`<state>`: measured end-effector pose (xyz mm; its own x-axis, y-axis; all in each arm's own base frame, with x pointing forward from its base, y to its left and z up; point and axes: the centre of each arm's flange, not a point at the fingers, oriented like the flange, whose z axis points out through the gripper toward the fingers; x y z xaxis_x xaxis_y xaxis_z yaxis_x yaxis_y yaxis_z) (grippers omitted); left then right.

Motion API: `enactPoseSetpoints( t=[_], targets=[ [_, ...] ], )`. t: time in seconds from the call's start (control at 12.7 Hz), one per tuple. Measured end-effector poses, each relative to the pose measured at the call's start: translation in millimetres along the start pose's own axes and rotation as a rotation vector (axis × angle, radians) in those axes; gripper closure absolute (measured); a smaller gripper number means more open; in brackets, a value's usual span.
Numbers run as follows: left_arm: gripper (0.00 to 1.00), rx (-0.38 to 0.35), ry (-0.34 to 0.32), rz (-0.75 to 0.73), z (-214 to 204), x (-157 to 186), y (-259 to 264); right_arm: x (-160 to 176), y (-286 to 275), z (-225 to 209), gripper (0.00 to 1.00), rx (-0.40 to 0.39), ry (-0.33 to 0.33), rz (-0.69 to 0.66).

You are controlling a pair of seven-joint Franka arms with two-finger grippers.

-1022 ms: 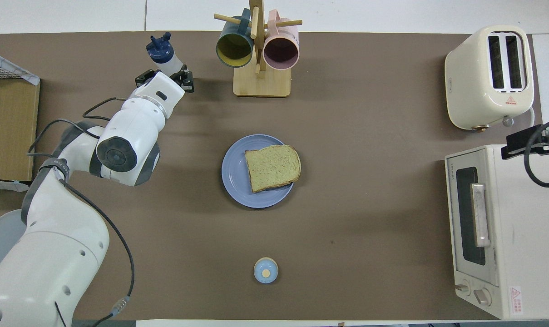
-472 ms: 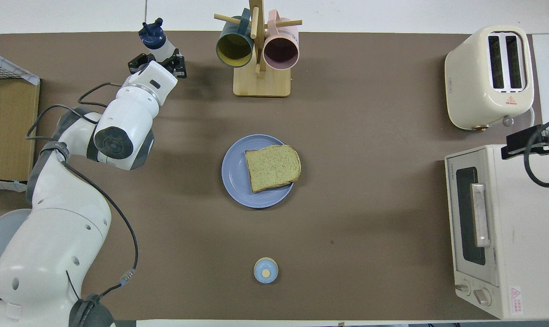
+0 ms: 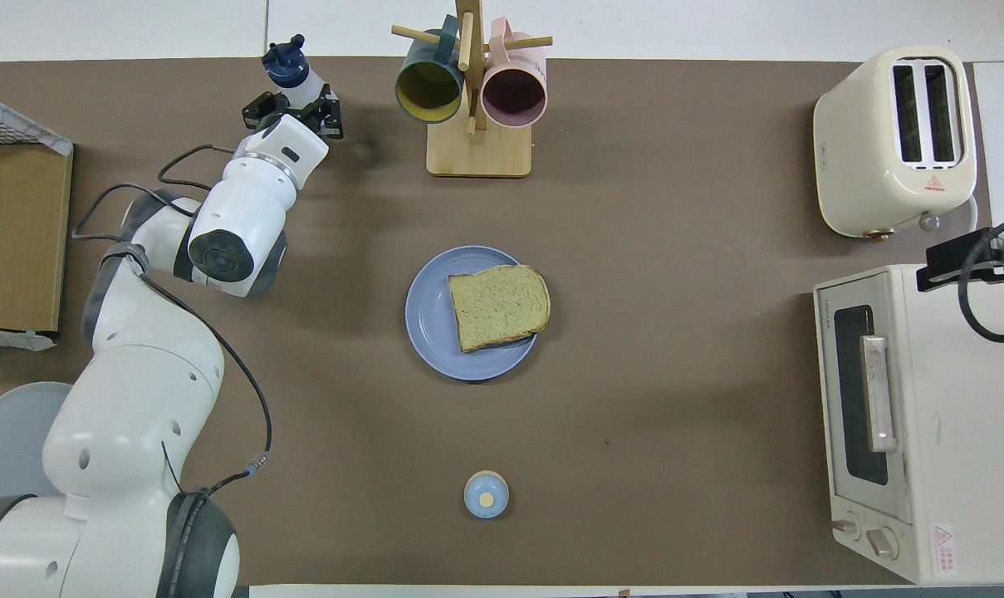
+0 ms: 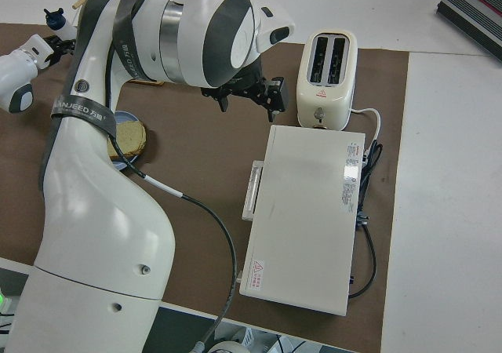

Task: Put bread on plate and add seasoning
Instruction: 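Set the bottle down, open the left gripper and withdraw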

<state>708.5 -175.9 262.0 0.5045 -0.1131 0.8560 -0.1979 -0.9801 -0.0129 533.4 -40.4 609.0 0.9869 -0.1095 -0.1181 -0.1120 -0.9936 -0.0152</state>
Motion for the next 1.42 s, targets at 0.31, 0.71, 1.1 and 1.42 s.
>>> enactPoseSetpoints(
  t=[0.31,0.71,1.1,1.42],
  targets=[
    [0.54,-0.01,-0.003,0.007,0.7,-2.0,6.3,0.0,0.0,0.0,0.0,0.0,0.0,0.0],
    [0.52,-0.012,-0.003,0.008,0.1,-3.8,6.9,0.0,0.0,0.0,0.0,0.0,0.0,0.0],
    [0.01,-0.008,-0.065,0.004,1.4,-34.4,5.7,0.0,0.0,0.0,0.0,0.0,0.0,0.0],
    [0.0,0.0,-0.085,-0.014,-10.4,-38.2,-0.7,0.0,0.0,0.0,0.0,0.0,0.0,0.0]
  ],
)
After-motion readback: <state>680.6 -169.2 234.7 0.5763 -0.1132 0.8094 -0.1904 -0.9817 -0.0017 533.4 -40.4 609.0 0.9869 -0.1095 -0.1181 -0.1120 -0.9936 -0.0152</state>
